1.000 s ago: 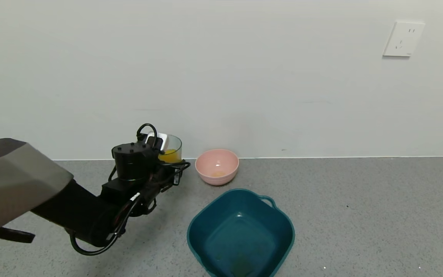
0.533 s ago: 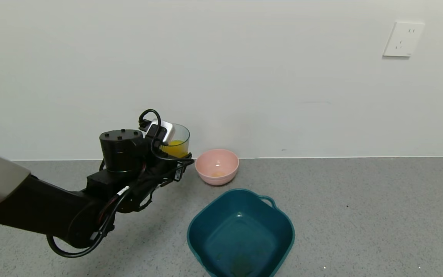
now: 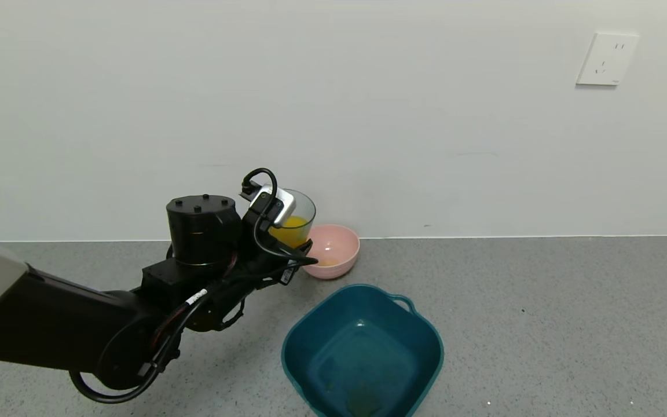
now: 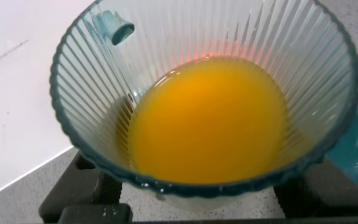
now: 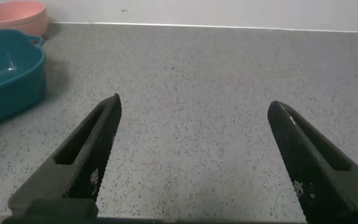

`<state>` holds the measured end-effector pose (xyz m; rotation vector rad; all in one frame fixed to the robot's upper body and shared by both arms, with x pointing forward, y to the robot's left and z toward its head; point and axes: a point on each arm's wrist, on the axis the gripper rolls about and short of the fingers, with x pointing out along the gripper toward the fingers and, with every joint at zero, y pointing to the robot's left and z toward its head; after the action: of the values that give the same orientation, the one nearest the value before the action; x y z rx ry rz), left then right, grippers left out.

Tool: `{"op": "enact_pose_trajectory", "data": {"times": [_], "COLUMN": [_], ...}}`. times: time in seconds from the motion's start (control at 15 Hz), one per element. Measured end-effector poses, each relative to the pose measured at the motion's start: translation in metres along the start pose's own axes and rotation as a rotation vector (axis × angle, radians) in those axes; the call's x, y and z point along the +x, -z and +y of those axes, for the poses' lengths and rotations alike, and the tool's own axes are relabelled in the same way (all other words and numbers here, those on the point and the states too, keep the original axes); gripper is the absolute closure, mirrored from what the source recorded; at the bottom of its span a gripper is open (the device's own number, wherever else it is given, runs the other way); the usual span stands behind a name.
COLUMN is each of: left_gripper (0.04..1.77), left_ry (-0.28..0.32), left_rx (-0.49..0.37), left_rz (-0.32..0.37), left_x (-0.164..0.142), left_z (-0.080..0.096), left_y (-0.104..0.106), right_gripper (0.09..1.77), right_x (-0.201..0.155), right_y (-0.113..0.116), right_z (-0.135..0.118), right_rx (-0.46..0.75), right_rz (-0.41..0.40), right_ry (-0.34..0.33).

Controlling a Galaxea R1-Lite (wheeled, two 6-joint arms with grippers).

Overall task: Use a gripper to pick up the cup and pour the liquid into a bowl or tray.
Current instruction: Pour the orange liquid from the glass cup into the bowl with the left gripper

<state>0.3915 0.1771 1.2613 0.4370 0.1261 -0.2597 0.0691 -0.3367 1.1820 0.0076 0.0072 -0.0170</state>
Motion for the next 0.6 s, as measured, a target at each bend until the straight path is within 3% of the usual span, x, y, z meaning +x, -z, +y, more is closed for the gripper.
{"op": "enact_pose_trajectory", "data": {"times": [0.6], "left_gripper": [0.49], "left_ry": [0.033], "left_rx": [0.169], "left_rz": [0.000], "left_x": [-0.0074], "left_z": [-0.0094], "left_y": [0.0023], "right_gripper": [0.15], "right_x": [0.0000], "right_y": [0.0000], "right_z": [0.0000], "right_rx": [0.000], "right_rz": [0.000], "right_ry": [0.000]}}
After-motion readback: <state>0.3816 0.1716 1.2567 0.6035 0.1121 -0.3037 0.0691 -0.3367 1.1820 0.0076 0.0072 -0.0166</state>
